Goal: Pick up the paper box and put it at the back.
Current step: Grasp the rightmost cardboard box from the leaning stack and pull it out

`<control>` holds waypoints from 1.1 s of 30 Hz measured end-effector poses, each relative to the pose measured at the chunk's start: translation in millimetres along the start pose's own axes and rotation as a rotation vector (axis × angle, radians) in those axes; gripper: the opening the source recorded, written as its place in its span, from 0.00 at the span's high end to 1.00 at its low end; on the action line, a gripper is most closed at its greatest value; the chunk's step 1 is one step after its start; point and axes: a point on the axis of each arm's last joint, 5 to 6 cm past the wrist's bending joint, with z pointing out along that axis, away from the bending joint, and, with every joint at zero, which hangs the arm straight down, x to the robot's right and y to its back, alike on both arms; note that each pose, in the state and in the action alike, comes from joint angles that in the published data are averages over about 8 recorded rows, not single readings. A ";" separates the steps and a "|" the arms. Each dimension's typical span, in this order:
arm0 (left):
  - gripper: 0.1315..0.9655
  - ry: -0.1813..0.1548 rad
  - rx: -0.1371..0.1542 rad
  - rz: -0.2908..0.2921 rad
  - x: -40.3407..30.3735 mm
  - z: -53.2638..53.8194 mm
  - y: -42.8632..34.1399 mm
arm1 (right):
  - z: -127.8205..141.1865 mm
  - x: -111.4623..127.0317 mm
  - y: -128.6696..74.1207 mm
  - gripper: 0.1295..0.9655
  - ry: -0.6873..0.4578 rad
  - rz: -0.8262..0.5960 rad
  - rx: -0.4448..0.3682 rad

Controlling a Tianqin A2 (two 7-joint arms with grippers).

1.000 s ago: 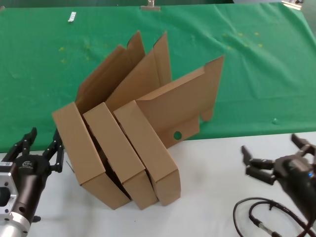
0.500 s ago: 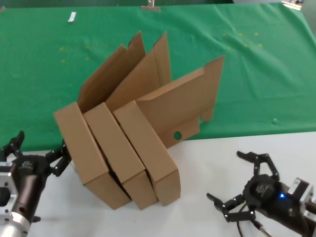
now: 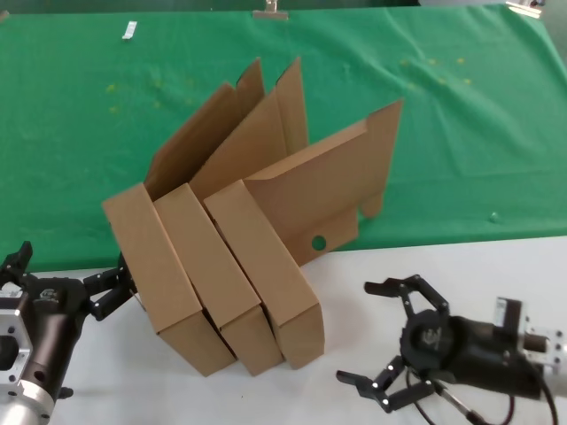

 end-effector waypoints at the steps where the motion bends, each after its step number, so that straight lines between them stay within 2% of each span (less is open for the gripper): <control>1: 0.14 0.000 0.000 0.000 0.0 0.0 0.0 | 3.9 3.1 0.3 0.00 -0.015 0.000 0.004; 9: 0.03 0.000 0.000 0.000 0.0 0.0 0.0 | 31.4 21.6 1.9 0.01 -0.103 -0.004 0.012; 16: 0.01 0.000 0.000 0.000 0.0 0.0 0.0 | 47.9 29.1 -0.4 0.06 -0.154 -0.021 0.000; 24: 0.00 0.000 0.000 0.000 0.0 0.0 0.0 | 55.4 37.5 -6.3 0.19 -0.173 -0.045 -0.022; 28: 0.00 0.000 0.000 0.000 0.0 0.0 0.0 | 57.2 40.4 -9.5 0.19 -0.178 -0.051 -0.025; 33: 0.00 0.000 0.000 0.000 0.0 0.0 0.0 | 58.8 42.9 -13.0 0.32 -0.191 -0.051 -0.029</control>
